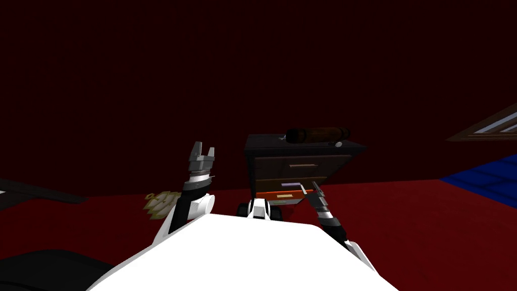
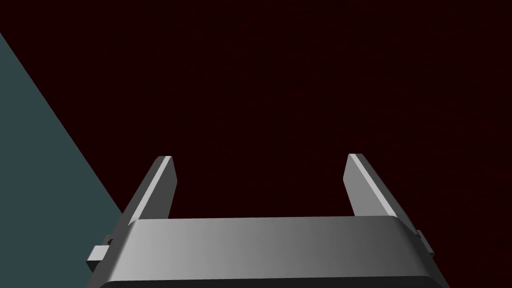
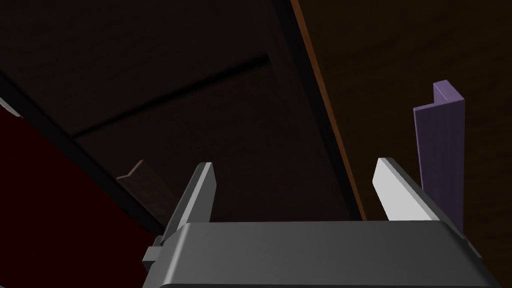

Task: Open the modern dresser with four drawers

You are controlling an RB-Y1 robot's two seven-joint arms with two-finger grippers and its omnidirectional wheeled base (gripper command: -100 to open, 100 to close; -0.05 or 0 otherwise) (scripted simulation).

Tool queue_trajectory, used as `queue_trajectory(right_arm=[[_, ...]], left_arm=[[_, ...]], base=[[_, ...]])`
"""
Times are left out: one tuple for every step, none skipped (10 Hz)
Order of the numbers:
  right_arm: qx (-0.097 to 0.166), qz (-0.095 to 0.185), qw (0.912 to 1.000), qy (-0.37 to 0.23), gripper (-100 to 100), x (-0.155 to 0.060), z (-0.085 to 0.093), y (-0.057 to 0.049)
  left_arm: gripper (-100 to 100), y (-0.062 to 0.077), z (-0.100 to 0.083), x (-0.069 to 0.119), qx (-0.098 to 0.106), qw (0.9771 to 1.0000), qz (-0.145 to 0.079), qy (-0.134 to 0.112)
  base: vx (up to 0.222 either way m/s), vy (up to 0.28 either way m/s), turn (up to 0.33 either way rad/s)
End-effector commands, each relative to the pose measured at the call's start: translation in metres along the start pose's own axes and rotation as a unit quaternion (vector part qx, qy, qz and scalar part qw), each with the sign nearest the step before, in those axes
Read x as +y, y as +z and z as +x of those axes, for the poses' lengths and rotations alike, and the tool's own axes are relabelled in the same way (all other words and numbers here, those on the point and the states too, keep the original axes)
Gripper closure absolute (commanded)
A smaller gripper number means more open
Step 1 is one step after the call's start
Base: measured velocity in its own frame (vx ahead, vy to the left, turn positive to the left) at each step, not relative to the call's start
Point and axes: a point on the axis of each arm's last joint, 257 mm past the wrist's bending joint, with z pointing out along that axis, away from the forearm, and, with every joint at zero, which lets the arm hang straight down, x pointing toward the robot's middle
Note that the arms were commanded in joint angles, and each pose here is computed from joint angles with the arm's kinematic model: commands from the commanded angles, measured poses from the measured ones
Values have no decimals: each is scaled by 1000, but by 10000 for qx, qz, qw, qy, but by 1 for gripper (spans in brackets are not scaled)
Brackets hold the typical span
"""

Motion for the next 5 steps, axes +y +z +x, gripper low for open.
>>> queue_trajectory(right_arm=[[127, -131, 9993, -340, -100, 16, 6, -12], [125, -133, 9986, -488, -100, 16, 6, -12], [210, -212, 9979, -575, -100, 26, 10, -20], [207, -215, 9970, -717, -100, 26, 10, -20], [289, -284, 9961, -785, -100, 37, 11, -28]], left_arm=[[0, 0, 0, 0, 0, 10000, 0, 0], [0, 0, 0, 0, 0, 10000, 0, 0], [0, 0, 0, 0, 0, 10000, 0, 0], [0, 0, 0, 0, 0, 10000, 0, 0], [0, 0, 0, 0, 0, 10000, 0, 0]], base=[[2, 41, 73], [1, 46, 30], [1, 57, 52], [1, 32, 32], [1, 34, 39]])
